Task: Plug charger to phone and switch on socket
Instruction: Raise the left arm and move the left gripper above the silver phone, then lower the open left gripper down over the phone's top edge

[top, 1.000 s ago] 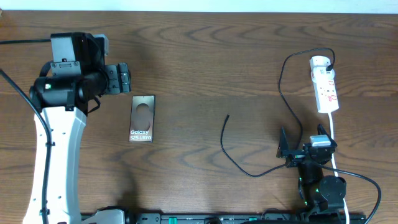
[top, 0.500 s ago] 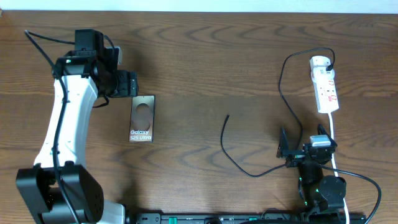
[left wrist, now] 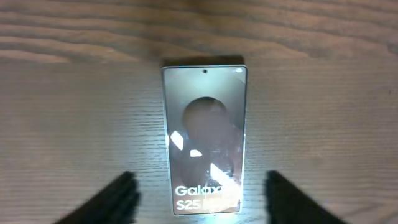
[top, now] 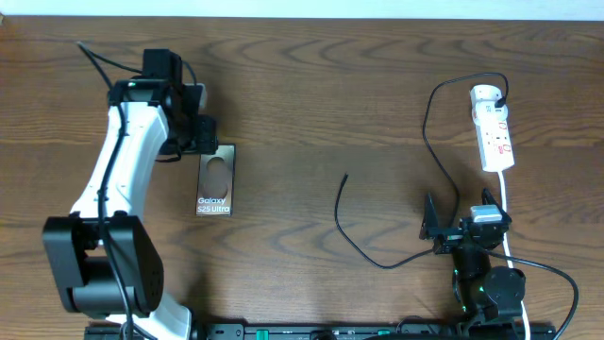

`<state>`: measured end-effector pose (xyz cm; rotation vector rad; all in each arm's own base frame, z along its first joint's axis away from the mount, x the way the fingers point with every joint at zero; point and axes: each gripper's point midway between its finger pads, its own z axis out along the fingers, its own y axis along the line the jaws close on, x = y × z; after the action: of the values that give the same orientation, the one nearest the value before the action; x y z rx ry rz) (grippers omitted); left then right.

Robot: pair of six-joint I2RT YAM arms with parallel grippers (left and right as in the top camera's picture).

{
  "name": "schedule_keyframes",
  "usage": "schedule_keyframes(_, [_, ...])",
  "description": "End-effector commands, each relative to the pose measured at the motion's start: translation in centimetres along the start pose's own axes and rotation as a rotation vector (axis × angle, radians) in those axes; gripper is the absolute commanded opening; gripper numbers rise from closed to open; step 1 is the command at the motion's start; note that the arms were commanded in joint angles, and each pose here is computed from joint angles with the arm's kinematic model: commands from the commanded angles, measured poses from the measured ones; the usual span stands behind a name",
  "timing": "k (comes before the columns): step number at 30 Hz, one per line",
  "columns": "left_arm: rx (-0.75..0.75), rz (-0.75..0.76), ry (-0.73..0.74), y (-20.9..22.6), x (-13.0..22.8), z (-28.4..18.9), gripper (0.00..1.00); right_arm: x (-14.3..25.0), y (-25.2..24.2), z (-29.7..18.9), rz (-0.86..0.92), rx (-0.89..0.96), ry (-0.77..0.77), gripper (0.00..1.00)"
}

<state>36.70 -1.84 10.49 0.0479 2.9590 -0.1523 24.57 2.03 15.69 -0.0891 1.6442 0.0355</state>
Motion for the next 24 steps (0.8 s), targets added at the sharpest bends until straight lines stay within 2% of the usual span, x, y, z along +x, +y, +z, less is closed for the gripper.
schedule_keyframes(1, [0.013, 0.005, 0.017, -0.3, -0.2, 0.5, 0.92, 0.0, 0.0, 0.0, 0.013, 0.002, 0.000, 0.99])
schedule_keyframes(2, [0.013, 0.005, 0.021, -0.2, -0.2, 0.6, 0.98, 0.0, 0.0, 0.0, 0.013, 0.002, 0.000, 0.99])
schedule_keyframes(5, [0.014, 0.003, 0.035, -0.2, 0.1, 1.0, 1.00, 0.0, 0.0, 0.0, 0.013, 0.002, 0.000, 0.99])
schedule_keyframes(24, [0.015, 0.051, 0.158, -1.8, 1.8, 5.8, 0.98, 0.0, 0.0, 0.0, 0.013, 0.002, 0.000, 0.99])
